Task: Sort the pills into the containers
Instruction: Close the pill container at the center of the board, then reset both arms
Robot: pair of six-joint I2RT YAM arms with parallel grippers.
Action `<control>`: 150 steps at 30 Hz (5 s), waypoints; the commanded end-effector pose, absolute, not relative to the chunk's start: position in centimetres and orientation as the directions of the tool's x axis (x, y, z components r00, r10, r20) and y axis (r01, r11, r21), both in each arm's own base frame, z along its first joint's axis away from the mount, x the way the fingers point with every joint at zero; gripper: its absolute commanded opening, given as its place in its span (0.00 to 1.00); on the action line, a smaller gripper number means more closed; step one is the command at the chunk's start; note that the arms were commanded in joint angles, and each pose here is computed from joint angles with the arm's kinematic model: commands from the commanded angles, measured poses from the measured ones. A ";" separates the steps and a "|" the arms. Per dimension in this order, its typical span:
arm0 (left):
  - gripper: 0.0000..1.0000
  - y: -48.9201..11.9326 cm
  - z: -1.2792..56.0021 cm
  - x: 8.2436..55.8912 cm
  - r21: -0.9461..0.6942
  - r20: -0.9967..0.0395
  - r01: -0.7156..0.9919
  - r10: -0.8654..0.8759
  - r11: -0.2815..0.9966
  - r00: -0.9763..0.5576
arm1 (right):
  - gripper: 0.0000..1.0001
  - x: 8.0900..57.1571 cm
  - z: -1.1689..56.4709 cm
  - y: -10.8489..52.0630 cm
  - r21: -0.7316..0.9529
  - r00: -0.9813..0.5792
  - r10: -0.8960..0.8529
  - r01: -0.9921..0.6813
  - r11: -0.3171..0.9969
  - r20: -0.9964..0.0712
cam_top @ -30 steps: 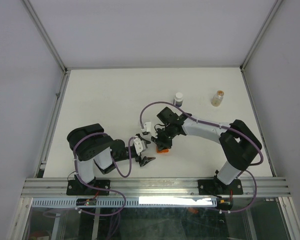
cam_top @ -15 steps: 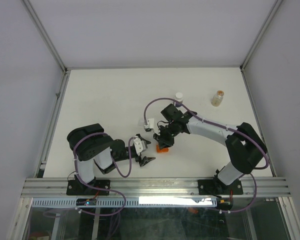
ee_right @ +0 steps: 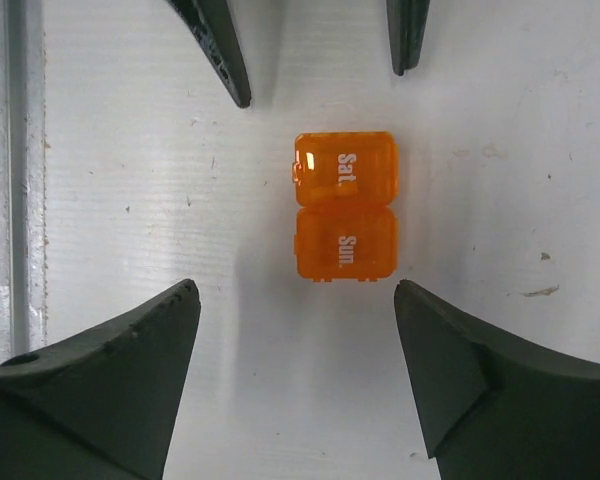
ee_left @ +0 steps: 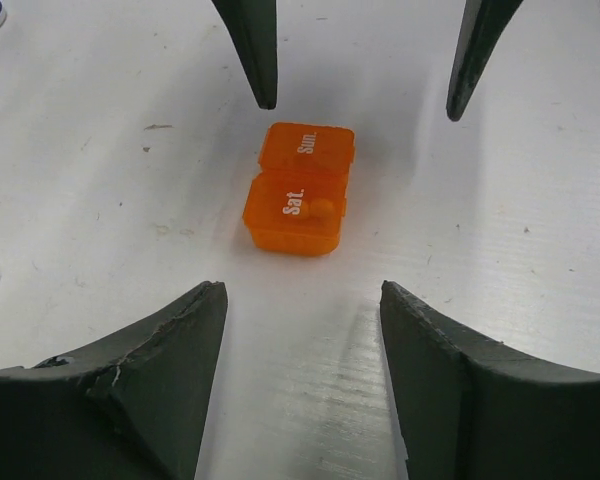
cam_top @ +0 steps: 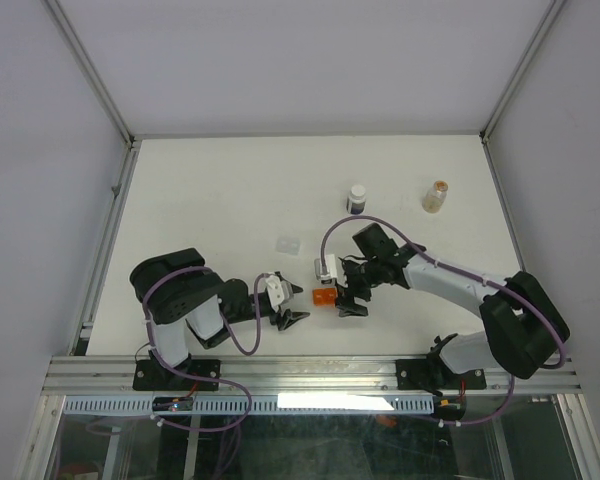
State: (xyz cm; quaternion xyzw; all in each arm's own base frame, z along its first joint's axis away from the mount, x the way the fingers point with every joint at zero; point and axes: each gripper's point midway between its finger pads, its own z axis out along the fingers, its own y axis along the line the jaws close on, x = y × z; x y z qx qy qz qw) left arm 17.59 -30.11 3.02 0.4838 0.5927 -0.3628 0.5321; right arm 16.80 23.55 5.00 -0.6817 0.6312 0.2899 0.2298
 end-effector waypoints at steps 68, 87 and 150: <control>0.00 -33.7 12.1 18.6 -0.067 -0.998 0.967 -0.005 0.244 -0.068 | 0.42 18.9 3.4 26.6 -0.080 0.184 -0.714 -0.981 -0.177 -0.676; 0.00 -33.9 4.3 18.0 -0.222 -0.950 0.946 0.167 0.237 -0.265 | 0.42 18.8 3.3 26.6 -0.067 0.176 -0.720 -0.982 -0.178 -0.672; 0.00 -31.7 0.0 16.1 -0.540 -0.724 0.723 0.200 0.432 -0.660 | 0.43 18.9 3.0 26.7 -0.041 0.145 -0.740 -0.987 -0.157 -0.657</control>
